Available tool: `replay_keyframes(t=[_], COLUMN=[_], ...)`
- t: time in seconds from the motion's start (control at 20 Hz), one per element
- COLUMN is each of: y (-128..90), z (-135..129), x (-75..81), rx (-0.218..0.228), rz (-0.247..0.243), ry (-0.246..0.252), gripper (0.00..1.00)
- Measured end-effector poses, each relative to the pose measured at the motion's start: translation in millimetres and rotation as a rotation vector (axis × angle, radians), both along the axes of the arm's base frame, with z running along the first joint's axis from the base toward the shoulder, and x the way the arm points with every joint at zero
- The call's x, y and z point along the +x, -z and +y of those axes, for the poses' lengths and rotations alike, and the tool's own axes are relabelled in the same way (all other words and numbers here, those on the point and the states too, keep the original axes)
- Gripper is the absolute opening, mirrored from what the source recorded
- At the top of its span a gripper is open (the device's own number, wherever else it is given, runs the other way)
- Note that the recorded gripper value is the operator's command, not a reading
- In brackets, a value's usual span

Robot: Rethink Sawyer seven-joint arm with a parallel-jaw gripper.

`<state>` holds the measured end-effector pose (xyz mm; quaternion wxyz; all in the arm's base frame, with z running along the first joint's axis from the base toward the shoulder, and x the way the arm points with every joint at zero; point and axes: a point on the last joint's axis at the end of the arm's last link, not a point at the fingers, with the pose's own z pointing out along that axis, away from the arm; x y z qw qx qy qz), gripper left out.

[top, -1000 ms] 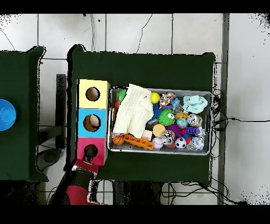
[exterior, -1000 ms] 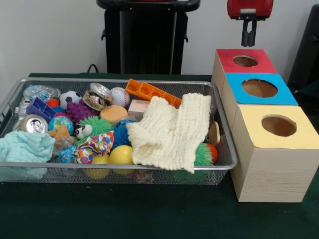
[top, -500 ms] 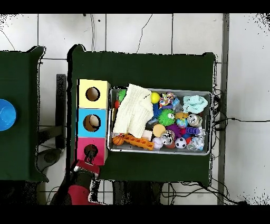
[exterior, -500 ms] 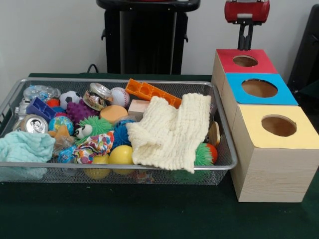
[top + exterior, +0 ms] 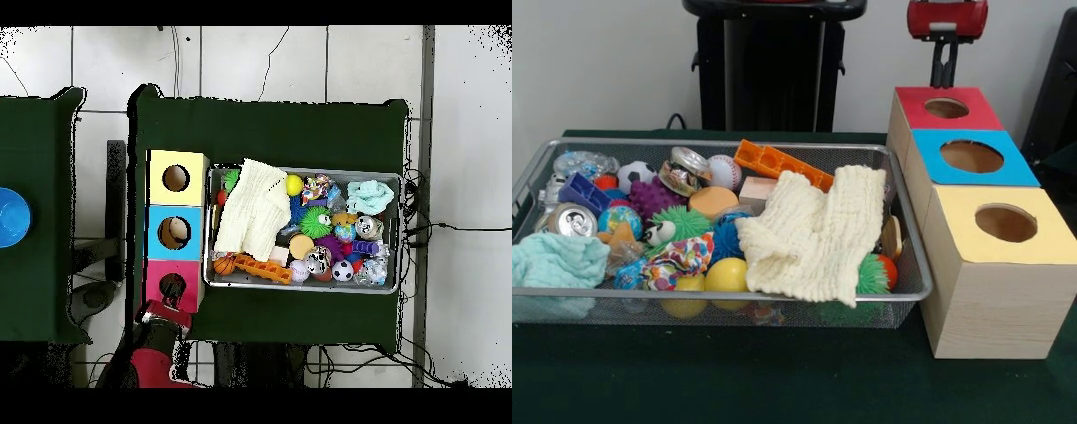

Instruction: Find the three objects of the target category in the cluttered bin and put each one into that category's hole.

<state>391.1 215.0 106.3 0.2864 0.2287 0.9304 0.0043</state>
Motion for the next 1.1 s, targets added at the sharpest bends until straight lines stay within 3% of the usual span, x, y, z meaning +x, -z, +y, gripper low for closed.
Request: replay_keyframes(t=[0.15,0.65,1.1], y=[-3,-13,-21], z=[-5,-25,-36], x=[2.9,7.8,20.1], rx=[0.009,0.06,0.09], rz=[0.016,0.136,0.185], ry=[0.016,0.06,0.06], gripper=[0.0,0.0,0.0])
